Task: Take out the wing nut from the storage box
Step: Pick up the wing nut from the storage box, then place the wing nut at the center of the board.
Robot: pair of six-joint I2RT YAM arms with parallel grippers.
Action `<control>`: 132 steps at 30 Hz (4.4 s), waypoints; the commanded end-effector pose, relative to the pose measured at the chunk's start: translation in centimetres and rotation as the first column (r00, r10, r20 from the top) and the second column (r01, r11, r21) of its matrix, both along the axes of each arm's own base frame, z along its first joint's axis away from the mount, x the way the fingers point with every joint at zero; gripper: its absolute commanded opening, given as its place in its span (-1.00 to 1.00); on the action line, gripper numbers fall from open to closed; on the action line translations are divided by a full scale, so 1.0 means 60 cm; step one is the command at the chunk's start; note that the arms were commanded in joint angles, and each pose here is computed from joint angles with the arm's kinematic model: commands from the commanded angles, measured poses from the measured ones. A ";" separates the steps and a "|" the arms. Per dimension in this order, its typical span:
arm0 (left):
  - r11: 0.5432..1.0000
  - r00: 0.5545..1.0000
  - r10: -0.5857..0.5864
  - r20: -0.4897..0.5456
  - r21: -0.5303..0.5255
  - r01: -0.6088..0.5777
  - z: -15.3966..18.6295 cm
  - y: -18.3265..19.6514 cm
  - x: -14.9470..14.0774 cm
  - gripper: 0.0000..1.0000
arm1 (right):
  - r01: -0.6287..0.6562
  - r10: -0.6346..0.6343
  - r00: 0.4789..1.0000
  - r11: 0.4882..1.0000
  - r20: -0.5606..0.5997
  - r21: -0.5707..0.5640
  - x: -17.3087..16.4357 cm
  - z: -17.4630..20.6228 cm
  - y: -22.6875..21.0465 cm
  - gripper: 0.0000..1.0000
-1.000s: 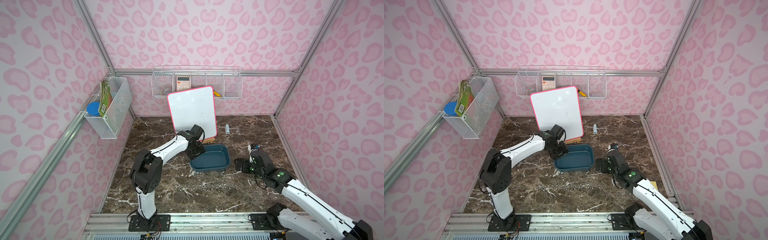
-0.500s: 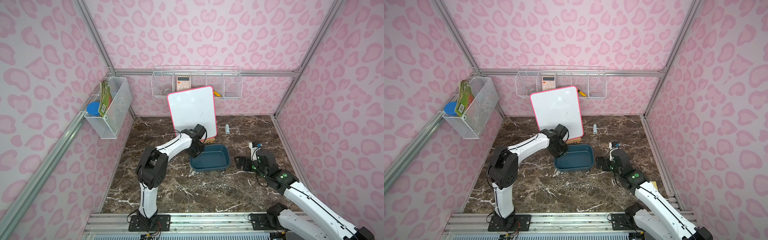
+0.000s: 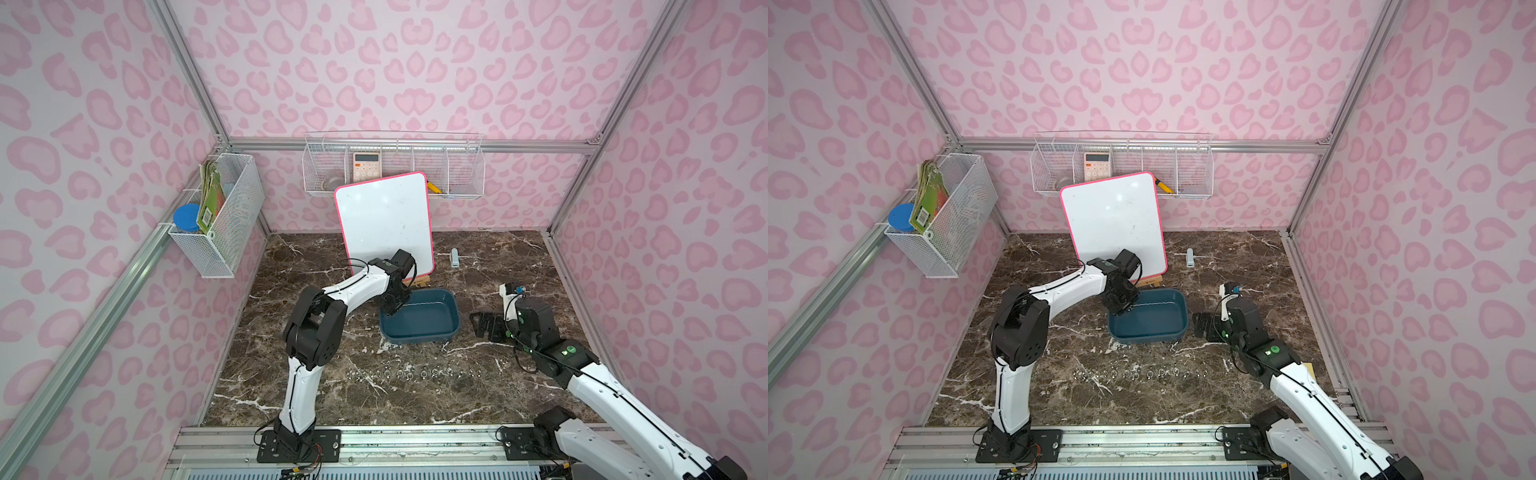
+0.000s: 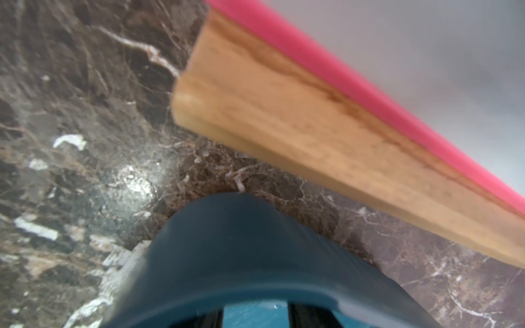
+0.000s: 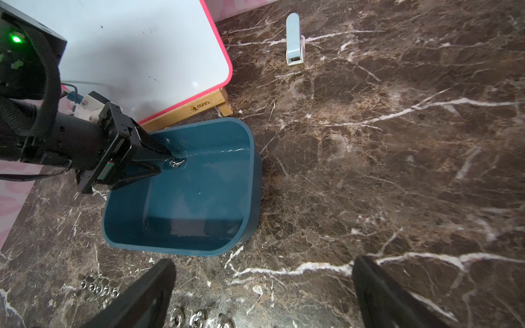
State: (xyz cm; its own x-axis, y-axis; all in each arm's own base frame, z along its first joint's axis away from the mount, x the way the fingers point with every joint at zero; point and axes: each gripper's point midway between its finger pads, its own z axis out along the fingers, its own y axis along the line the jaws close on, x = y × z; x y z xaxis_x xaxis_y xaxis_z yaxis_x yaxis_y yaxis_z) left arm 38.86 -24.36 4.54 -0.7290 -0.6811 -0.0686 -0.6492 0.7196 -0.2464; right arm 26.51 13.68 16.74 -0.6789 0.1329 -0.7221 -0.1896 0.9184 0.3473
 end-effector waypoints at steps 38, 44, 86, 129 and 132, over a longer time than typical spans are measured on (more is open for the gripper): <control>0.938 0.934 -0.228 0.275 -0.195 0.286 0.046 -0.066 -0.001 -1.00 | -0.083 0.077 0.996 0.989 0.053 0.124 0.014 0.040 0.046 0.98; 0.828 0.846 -0.347 0.404 -0.292 0.479 0.102 -0.120 -0.025 -1.00 | -0.241 0.223 0.969 0.945 0.106 0.222 0.014 0.070 0.108 0.98; 0.578 0.662 -0.522 0.537 -0.348 0.738 0.208 -0.174 -0.134 -0.99 | -0.348 0.375 0.926 0.891 -0.039 0.292 0.080 0.008 0.225 -0.51; 0.877 0.796 -0.404 0.451 -0.058 0.478 0.227 0.067 -0.091 0.97 | 0.150 -0.171 0.941 0.984 -0.292 -0.092 -0.040 -0.154 -0.052 -1.00; 0.881 0.800 -0.396 0.450 -0.059 0.469 0.226 0.075 -0.091 0.96 | 0.156 -0.183 0.915 0.982 -0.359 -0.104 -0.056 -0.184 -0.054 -1.00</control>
State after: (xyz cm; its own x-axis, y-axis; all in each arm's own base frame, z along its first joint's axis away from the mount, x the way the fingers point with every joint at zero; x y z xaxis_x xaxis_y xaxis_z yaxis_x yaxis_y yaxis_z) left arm 33.73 -20.70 18.61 -0.8762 -0.3357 -0.3458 -0.0784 0.8073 -0.5849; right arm 23.77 10.97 6.88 -0.8553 0.1856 -0.4837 0.0350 0.9522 0.3035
